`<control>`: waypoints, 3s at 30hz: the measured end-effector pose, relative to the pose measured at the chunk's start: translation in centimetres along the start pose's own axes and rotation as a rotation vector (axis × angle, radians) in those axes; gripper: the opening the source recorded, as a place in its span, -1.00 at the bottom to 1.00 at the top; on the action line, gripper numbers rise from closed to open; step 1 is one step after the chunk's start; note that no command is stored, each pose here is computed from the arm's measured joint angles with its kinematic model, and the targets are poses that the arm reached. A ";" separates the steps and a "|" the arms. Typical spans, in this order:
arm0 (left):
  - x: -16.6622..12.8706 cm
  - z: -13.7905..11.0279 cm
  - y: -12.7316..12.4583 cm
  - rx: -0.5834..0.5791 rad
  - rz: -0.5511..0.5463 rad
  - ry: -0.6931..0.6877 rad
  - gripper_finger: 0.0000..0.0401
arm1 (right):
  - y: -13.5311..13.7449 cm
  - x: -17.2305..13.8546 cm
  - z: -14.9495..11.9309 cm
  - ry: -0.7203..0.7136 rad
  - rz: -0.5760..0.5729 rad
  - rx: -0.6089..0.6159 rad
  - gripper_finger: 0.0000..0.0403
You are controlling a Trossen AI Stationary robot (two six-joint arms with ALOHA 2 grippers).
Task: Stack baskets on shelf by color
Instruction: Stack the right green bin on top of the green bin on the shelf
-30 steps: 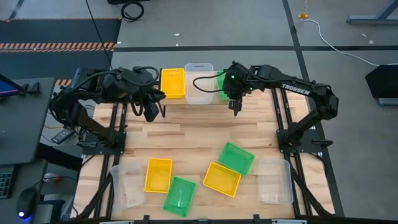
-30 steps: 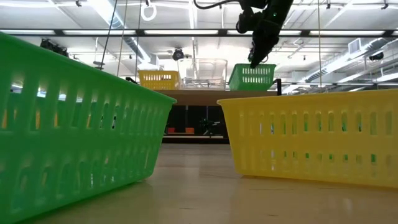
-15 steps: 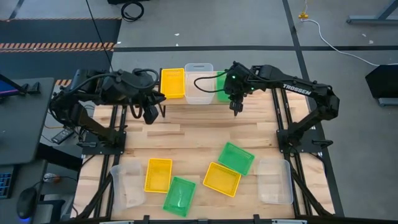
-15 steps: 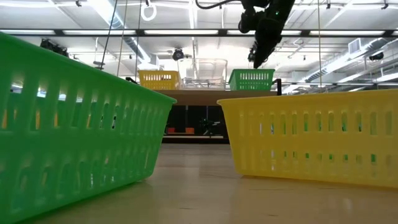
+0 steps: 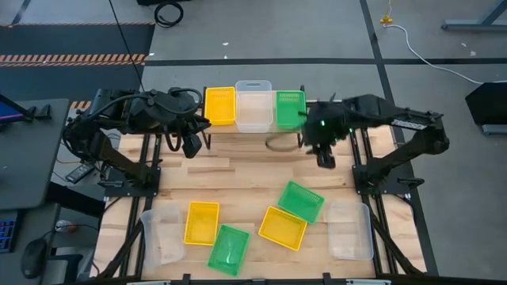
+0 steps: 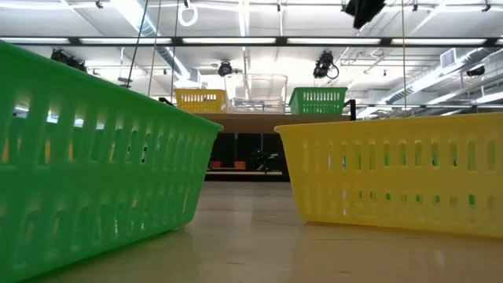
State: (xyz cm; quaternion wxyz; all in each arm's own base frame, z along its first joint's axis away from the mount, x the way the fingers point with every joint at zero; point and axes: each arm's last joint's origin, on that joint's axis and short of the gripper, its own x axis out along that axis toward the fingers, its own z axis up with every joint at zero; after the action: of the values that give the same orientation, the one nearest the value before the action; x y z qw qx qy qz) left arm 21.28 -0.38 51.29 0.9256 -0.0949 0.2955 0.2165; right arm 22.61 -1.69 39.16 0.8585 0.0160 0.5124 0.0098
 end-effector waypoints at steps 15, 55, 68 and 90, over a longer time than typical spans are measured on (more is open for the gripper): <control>0.0 0.0 0.0 -0.056 0.017 -0.007 -0.74 | 7.6 8.2 -3.6 0.151 0.203 -0.174 0.36; 3.3 0.4 -3.4 -0.195 0.012 -0.004 -0.74 | 13.1 20.9 -12.1 0.380 0.117 -0.496 -0.59; 3.3 0.4 -3.4 -0.139 0.013 -0.003 -0.74 | 12.3 14.6 -7.4 0.279 0.035 -0.517 -0.96; 3.2 1.3 -4.0 -0.054 -0.059 -0.083 -0.74 | -0.1 0.2 2.6 -0.071 -0.424 -0.208 -0.96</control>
State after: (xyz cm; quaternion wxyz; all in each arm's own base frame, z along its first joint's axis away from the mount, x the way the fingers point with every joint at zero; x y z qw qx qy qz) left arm 26.05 -2.43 50.65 0.9402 -0.1193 0.2478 0.2009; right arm 25.05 -1.86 40.21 0.8558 -0.1803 0.4701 -0.1185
